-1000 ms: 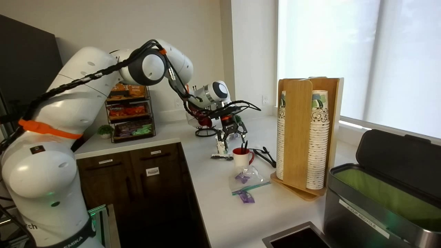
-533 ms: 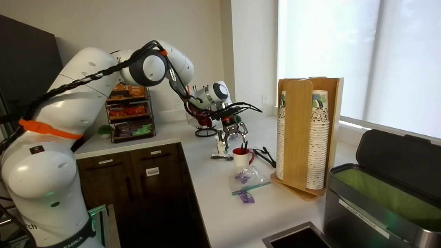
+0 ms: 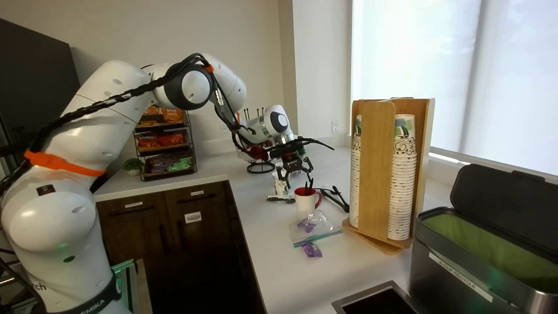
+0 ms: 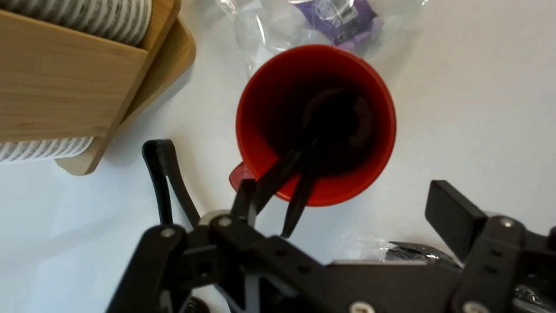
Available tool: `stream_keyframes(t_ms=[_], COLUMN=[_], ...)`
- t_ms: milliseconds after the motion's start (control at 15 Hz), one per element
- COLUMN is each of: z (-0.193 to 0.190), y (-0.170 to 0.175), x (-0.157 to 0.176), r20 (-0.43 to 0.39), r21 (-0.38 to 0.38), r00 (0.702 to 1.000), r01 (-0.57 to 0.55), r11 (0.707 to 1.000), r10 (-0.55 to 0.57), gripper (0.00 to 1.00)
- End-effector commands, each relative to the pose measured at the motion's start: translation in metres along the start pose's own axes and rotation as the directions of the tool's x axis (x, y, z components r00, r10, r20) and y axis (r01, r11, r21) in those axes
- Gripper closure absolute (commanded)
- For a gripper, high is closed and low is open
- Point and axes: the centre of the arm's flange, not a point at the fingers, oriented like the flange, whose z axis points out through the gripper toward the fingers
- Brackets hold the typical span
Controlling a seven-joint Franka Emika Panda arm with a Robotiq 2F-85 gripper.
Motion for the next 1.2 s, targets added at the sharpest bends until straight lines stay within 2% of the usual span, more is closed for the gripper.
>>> stream_keyframes(t_ms=[0,400,733,1067,1133], z=[0.003,0.002,0.004,0.017,0.018], y=[-0.017,-0.028,-0.025,-0.007,-0.007], x=[-0.021,-0.035,-0.048,-0.038,-0.039], r20=[-0.068,-0.128,-0.127,-0.099,-0.097], r21=[0.034,0.045,0.076,0.111,0.119], r00=[0.997,0.977,0.927,0.935,0.935], r01=[-0.033,-0.167,-0.346,-0.328,-0.330], r11=[0.999,0.985,0.935,0.938,0.936], r10=[0.036,0.172,0.353,0.339,0.342], gripper=[0.00,0.00,0.00,0.00,0.04])
